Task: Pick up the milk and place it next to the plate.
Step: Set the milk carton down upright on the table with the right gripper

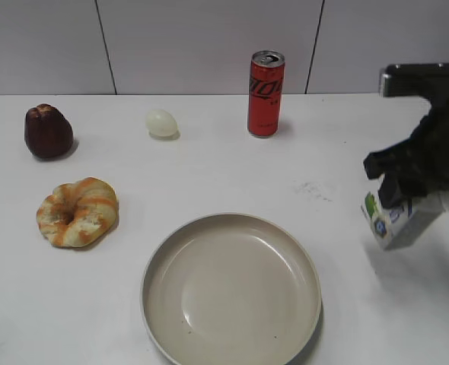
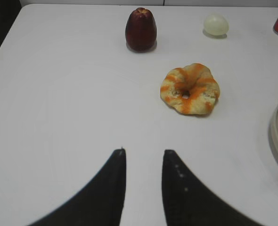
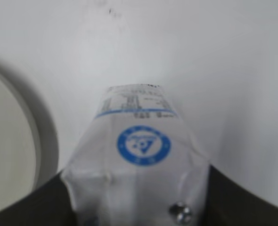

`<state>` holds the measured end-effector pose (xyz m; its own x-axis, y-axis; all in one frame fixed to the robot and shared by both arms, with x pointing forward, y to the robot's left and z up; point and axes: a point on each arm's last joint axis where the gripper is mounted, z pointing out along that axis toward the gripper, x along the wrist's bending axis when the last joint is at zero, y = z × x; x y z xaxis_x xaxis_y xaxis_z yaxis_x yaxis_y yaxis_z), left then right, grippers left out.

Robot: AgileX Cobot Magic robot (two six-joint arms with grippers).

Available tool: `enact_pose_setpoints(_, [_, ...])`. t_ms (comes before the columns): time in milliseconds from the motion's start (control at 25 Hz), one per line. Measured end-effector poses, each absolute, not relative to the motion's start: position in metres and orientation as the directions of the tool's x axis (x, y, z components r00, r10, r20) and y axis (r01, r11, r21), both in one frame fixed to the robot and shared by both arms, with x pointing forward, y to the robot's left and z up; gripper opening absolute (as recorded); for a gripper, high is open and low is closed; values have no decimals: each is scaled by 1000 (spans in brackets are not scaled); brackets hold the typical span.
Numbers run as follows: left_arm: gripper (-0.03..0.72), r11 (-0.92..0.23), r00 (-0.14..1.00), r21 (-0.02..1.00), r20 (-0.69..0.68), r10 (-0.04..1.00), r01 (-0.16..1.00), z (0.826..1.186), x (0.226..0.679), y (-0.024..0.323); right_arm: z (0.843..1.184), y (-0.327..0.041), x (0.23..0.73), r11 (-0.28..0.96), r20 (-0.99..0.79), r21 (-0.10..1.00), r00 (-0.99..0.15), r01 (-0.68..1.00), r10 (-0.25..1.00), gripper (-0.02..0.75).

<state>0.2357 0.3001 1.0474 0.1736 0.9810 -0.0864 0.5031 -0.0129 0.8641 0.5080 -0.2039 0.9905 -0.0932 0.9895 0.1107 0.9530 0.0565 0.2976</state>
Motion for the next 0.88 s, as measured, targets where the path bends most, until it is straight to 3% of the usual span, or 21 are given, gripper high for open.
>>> enact_pose_setpoints(280, [209, -13, 174, 864, -86, 981, 503, 1047, 236, 300, 962, -190, 465, 11, 139, 189, -37, 982, 990, 310])
enact_pose_setpoints(400, [209, -13, 174, 864, -86, 981, 503, 1047, 236, 300, 962, -180, 464, -1, 168, 219, -36, 976, 985, 310])
enact_pose_setpoints(880, [209, -13, 174, 864, -86, 981, 503, 1047, 236, 300, 939, -155, 484, -20, 131, 161, -1, 987, 991, 310])
